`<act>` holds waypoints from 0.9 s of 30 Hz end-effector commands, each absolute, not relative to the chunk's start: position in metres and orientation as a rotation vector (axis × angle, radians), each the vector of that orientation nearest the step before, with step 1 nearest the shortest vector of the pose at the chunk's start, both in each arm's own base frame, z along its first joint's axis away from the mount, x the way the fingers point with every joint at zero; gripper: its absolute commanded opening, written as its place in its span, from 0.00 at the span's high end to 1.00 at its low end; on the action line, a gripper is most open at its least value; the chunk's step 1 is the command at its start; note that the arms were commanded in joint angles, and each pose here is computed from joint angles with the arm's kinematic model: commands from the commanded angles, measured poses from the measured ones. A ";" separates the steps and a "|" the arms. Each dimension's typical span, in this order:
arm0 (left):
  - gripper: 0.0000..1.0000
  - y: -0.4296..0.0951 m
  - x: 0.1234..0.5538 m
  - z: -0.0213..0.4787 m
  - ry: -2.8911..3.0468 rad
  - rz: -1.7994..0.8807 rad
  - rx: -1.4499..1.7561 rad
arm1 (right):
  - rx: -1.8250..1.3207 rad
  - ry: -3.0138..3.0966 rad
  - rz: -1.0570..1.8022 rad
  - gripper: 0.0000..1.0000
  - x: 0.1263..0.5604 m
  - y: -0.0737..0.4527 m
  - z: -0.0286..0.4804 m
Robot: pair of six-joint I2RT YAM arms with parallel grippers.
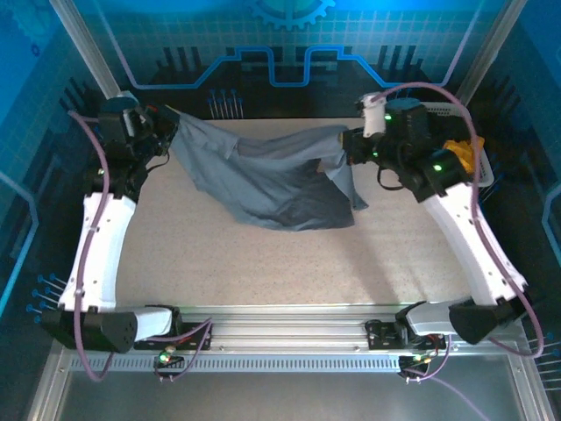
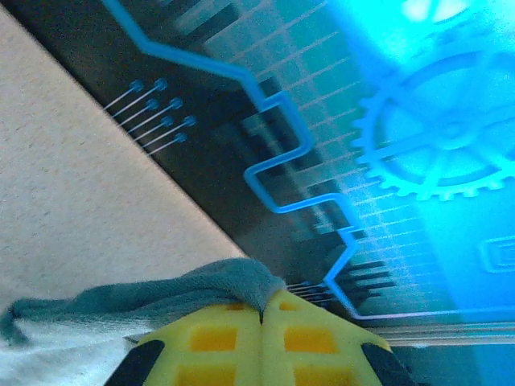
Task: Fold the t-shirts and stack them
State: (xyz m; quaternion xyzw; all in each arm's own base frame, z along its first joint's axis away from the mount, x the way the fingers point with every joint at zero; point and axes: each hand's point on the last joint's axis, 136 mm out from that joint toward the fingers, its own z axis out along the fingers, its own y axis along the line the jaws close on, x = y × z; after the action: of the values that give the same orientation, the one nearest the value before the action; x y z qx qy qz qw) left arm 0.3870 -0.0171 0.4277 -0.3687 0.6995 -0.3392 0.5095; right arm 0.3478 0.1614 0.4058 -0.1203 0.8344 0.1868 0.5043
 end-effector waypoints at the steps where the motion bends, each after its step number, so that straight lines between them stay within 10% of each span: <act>1: 1.00 -0.006 0.338 0.527 1.382 -0.867 -0.754 | -0.286 1.786 0.492 1.00 0.330 0.146 0.475; 10: 1.00 0.007 0.340 0.617 1.221 -0.815 -0.659 | -0.165 1.642 0.605 1.00 0.322 0.123 0.531; 19: 1.00 -0.016 0.566 0.501 1.514 -0.925 -0.730 | 0.170 2.072 0.705 1.00 0.479 0.100 0.398; 21: 1.00 -0.027 0.619 0.441 1.613 -0.959 -0.754 | 0.225 2.181 0.681 0.79 0.516 0.095 0.355; 23: 0.64 -0.037 0.657 0.384 1.696 -1.030 -0.796 | 0.306 2.306 0.634 0.58 0.541 0.086 0.307; 27: 0.48 -0.059 0.674 0.337 1.810 -1.027 -0.779 | 0.346 2.426 0.581 0.50 0.551 0.084 0.258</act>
State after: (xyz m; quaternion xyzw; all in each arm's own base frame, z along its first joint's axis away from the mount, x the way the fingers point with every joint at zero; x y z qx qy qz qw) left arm 0.6963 -0.0365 0.2875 -0.3534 0.7277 -0.3815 0.4473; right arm 0.5739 0.0884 0.2565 0.1151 0.9027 0.2325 0.3431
